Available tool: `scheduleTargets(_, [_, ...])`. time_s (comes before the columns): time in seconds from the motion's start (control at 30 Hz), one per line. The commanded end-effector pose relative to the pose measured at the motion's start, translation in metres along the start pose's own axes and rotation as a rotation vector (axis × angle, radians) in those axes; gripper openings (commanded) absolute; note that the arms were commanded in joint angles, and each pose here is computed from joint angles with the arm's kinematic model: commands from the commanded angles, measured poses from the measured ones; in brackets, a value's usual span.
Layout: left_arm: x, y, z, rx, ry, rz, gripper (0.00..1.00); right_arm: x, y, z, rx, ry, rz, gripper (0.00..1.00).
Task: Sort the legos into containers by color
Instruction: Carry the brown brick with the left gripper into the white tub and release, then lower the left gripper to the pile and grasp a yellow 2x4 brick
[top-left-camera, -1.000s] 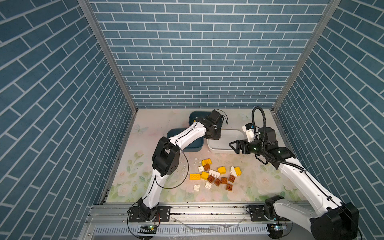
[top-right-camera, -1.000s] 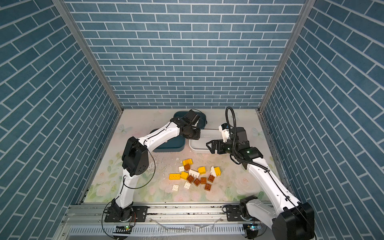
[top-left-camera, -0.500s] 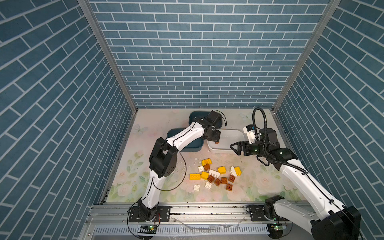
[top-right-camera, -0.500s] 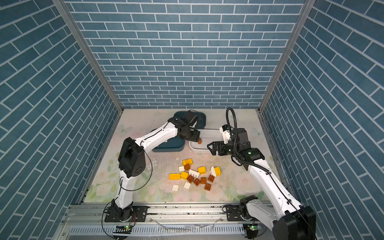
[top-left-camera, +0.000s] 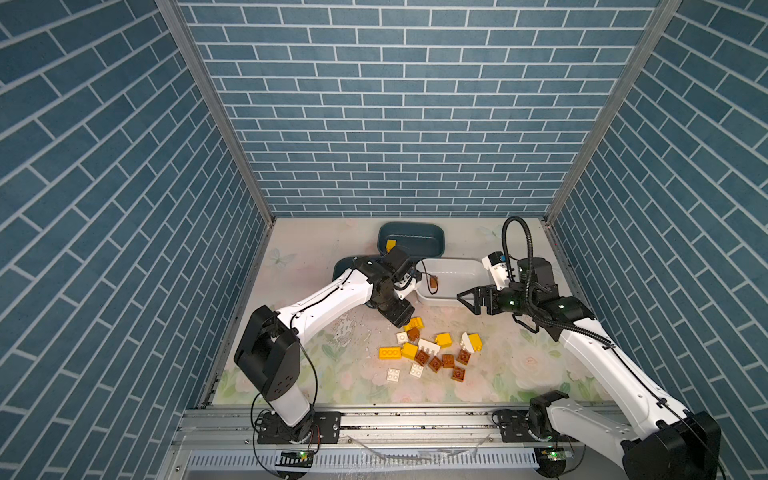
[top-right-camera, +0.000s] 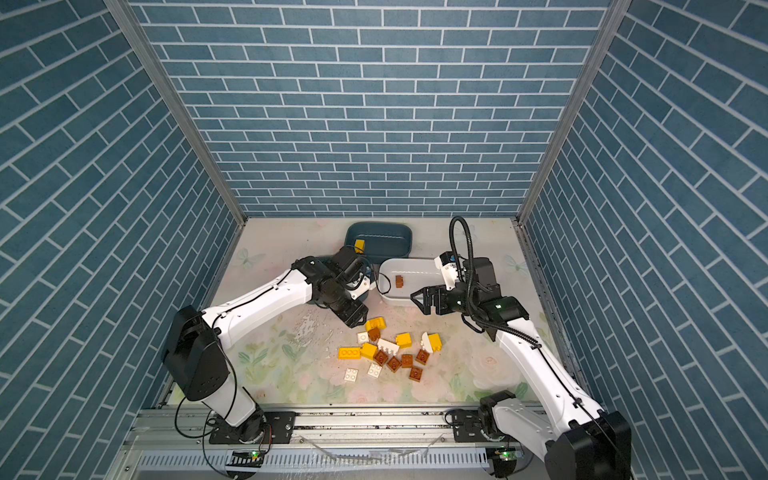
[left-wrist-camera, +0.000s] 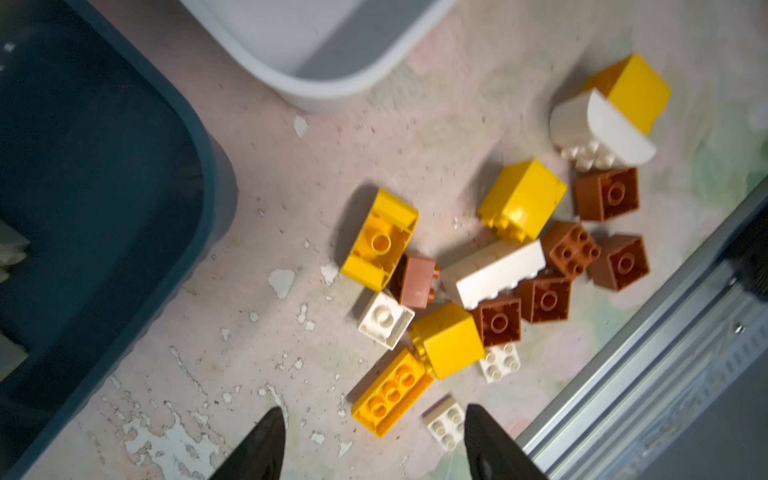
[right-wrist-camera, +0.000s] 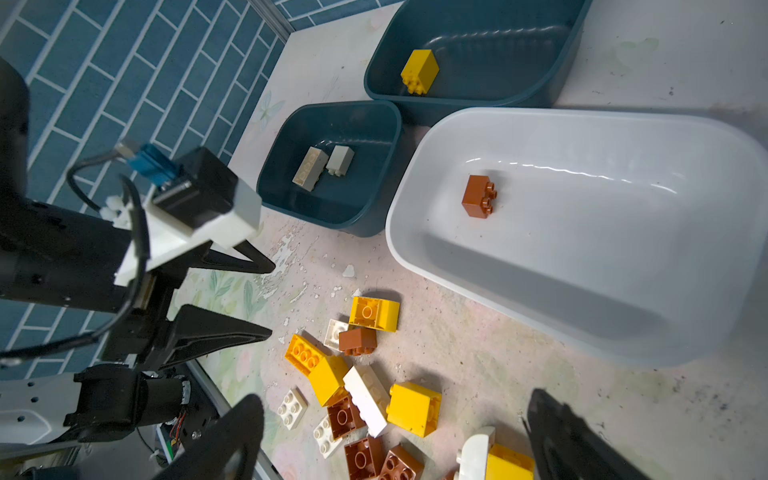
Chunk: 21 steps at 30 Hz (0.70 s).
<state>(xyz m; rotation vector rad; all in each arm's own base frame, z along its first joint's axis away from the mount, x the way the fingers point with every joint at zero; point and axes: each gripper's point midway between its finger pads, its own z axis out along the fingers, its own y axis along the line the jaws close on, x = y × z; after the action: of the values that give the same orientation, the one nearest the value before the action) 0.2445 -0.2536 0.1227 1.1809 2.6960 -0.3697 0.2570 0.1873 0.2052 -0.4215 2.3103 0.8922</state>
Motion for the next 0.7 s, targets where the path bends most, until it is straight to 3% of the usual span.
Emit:
scheduleTargets(0.0, [0.029, -0.004, 0.006, 0.017, 0.061, 0.193, 0.69, 0.014, 0.007, 0.003, -0.058, 0.045, -0.020, 0.99])
scheduleTargets(0.23, [0.049, -0.012, 0.035, 0.025, 0.064, 0.350, 0.67, 0.028, 0.002, 0.004, -0.045, 0.080, -0.014, 0.99])
scheduleTargets(0.67, [0.068, -0.007, 0.085, -0.042, 0.189, 0.452, 0.65, 0.042, -0.004, 0.003, -0.024, 0.106, -0.001, 0.99])
